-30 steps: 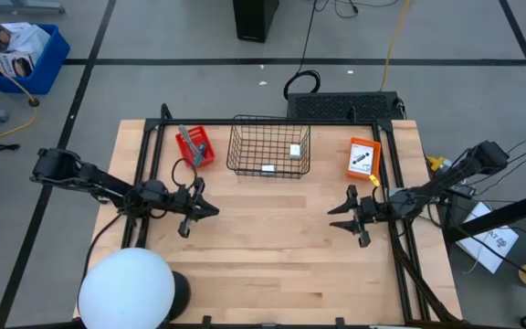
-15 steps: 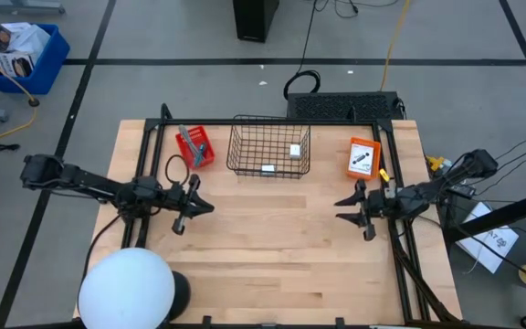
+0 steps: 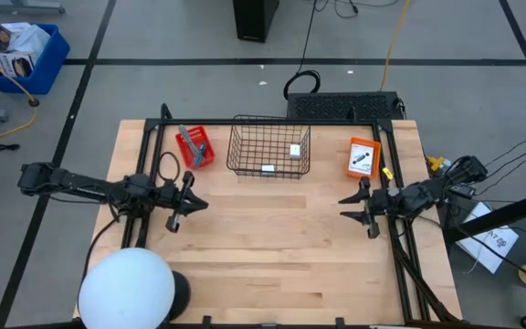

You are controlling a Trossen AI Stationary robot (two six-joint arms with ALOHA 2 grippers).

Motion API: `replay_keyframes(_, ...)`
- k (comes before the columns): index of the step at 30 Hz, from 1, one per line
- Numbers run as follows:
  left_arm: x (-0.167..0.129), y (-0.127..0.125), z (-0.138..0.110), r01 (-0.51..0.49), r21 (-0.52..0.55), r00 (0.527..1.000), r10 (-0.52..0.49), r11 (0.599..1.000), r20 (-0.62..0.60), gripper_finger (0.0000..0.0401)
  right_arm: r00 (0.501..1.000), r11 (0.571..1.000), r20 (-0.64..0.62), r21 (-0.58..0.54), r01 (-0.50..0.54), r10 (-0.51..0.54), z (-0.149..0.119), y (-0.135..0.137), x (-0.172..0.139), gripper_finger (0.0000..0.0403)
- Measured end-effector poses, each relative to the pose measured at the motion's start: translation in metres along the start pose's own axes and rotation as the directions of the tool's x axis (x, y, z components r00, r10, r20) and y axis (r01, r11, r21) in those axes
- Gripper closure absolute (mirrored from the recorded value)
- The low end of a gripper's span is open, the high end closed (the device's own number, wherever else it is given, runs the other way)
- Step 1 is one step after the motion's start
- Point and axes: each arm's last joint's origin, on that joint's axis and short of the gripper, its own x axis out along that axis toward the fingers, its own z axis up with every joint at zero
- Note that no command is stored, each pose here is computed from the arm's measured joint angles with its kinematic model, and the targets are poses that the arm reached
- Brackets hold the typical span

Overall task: Pick and place items into bin
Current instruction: Return to Home Position

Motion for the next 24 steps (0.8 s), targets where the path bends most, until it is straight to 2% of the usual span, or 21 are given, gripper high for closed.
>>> replay_keyframes(6,-0.006,0.002,0.000,-0.026,-0.019,0.999,0.025,0.999,-0.025,0.0370,1.000,1.000,0.029,-0.006,-0.007,0.007,0.002,-0.001,-0.004,0.0252)
replay_keyframes(16,-0.018,0.003,-0.002,-0.050,-0.025,0.996,0.048,0.998,-0.073,0.0370,0.989,0.998,-0.135,-0.002,0.055,-0.055,0.003,-0.006,-0.012,0.0252)
replay_keyframes(20,-0.023,0.002,-0.003,-0.050,-0.027,0.995,0.048,0.998,-0.082,0.0370,0.984,0.994,-0.137,0.009,0.112,-0.110,0.004,-0.008,-0.013,0.0252)
replay_keyframes(24,-0.027,0.001,-0.001,-0.055,-0.024,0.997,0.053,0.998,-0.064,0.0370,0.970,0.976,-0.107,0.001,0.218,-0.217,0.005,-0.011,-0.013,0.0252)
